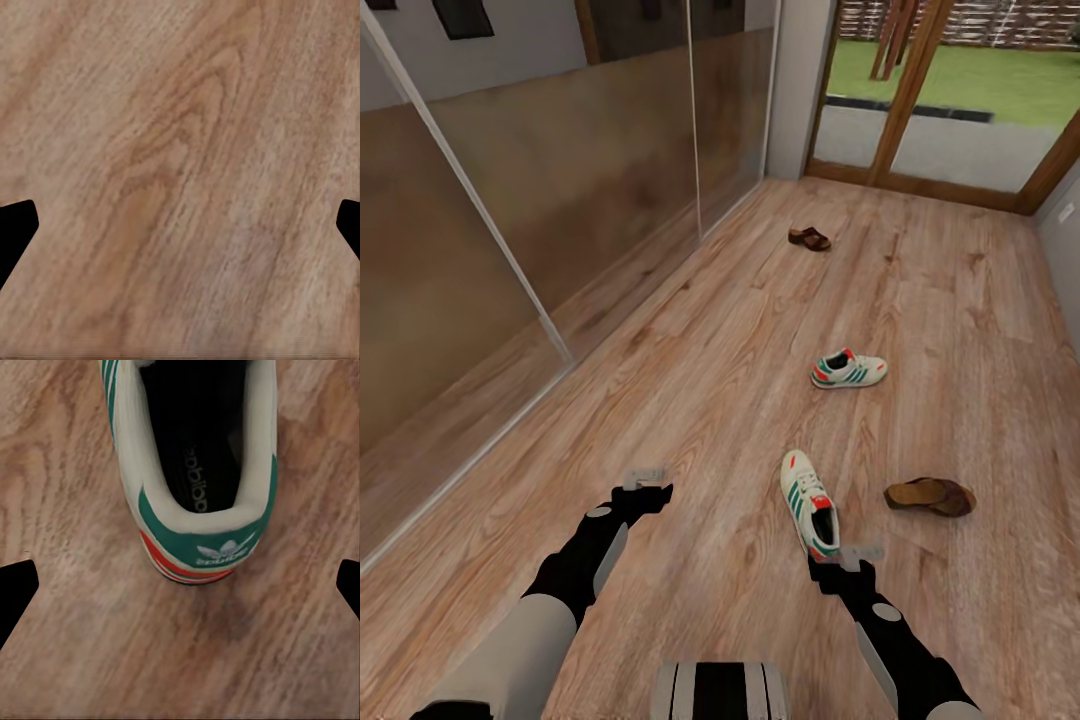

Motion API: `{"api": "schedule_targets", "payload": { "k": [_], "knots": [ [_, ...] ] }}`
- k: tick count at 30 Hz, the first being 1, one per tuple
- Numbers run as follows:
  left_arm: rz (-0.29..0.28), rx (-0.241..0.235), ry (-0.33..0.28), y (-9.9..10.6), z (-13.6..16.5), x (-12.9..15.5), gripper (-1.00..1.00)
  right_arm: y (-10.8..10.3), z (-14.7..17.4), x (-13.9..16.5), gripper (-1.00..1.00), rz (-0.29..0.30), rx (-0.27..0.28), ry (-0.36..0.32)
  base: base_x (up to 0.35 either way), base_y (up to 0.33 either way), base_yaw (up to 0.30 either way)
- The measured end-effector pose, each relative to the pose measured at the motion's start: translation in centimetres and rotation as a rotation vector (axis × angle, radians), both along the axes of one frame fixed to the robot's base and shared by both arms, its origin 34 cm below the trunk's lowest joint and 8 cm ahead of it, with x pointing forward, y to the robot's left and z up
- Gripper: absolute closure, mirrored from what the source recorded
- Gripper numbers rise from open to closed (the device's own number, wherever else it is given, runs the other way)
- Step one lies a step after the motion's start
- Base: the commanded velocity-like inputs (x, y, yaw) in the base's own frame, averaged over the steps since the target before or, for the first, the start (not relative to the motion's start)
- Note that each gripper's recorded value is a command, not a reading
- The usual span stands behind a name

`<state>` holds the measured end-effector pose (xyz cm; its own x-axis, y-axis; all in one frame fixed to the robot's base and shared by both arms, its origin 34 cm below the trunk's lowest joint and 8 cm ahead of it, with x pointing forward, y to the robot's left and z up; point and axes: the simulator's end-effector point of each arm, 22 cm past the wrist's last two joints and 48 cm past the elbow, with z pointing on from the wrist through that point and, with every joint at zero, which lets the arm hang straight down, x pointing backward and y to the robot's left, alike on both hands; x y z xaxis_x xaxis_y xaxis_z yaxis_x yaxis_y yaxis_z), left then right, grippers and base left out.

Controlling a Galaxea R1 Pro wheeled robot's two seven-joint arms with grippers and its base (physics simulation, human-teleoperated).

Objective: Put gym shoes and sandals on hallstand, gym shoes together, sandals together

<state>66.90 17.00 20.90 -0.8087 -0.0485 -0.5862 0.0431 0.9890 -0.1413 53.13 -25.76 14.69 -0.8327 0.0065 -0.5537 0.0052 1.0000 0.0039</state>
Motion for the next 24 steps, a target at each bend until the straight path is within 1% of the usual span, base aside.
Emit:
{"api": "schedule_targets", "payload": {
  "k": [3, 13, 20, 24],
  "knots": [
    [0.0, 0.0, 0.017, 0.0, -1.0, -0.5, -1.0, 0.0, -0.8, -0.6, -1.0, 0.0, 0.0, 0.017, 0.0, 0.0, 0.0],
    [0.0, 0.001, 0.024, 0.1, -1.5, -0.7, -1.0, 0.0, -1.1, -0.9, -1.0, 0.001, 0.0, 0.025, 0.001, 0.0, 0.0],
    [0.0, 0.001, 0.024, 0.1, -1.4, -0.7, -1.0, 0.0, -1.1, -0.9, -1.0, 0.0, -0.001, 0.024, 0.186, 0.0, 0.0],
    [-0.001, 0.002, 0.024, 0.1, -1.5, -0.7, -1.0, 0.0, -1.1, -0.9, -1.0, 0.001, -0.001, 0.025, 0.079, 0.0, 0.0]
  ]
}}
